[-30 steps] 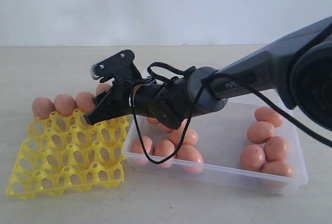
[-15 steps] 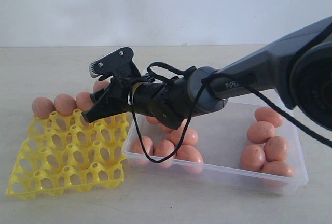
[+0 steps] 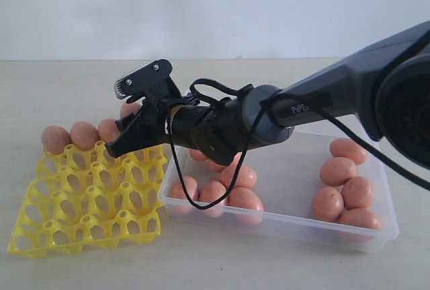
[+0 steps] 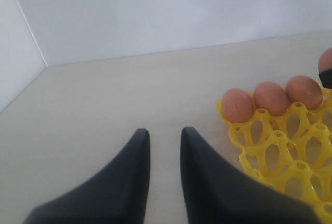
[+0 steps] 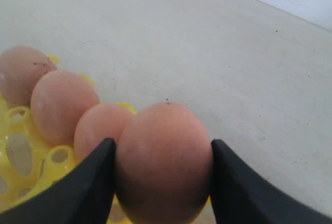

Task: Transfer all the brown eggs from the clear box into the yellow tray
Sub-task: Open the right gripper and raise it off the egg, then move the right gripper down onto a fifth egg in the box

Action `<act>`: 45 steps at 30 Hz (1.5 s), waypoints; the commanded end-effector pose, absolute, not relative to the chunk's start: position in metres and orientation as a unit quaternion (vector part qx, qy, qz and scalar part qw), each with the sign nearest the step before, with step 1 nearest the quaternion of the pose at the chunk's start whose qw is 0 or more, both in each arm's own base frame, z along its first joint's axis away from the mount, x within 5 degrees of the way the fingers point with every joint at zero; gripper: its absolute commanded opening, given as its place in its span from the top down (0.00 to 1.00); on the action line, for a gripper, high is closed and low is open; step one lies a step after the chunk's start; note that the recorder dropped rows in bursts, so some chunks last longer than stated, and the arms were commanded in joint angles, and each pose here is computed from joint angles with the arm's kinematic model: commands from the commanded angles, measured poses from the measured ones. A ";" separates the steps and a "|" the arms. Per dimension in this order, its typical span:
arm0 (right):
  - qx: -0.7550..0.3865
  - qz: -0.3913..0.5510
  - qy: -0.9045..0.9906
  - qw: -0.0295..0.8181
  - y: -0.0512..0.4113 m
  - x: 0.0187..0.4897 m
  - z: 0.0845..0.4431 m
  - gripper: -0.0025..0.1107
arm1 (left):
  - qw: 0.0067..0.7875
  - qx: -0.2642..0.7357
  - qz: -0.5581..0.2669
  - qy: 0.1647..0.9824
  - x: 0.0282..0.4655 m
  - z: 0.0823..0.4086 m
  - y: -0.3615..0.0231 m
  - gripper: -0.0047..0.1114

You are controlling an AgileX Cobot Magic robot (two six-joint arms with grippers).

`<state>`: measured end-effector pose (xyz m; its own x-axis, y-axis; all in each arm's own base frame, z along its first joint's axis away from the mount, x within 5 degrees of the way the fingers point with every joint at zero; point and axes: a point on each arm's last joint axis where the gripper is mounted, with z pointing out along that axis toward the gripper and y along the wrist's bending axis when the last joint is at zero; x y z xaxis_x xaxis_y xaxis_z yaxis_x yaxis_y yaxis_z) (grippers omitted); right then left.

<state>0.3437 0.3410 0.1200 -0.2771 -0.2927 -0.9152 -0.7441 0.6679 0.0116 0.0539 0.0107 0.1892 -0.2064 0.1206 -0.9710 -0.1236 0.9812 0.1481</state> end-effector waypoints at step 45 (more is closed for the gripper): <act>-0.438 -0.022 0.867 0.239 0.220 0.273 0.214 0.47 | 0.630 -0.003 0.096 0.771 0.054 0.188 0.011 0.77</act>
<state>0.2758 0.2237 0.2167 -0.5247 -0.7341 -0.4310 -0.7256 0.6505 -0.2245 0.0539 0.0107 0.1892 -0.2064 0.1206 -0.9710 -0.1236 0.9812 0.1481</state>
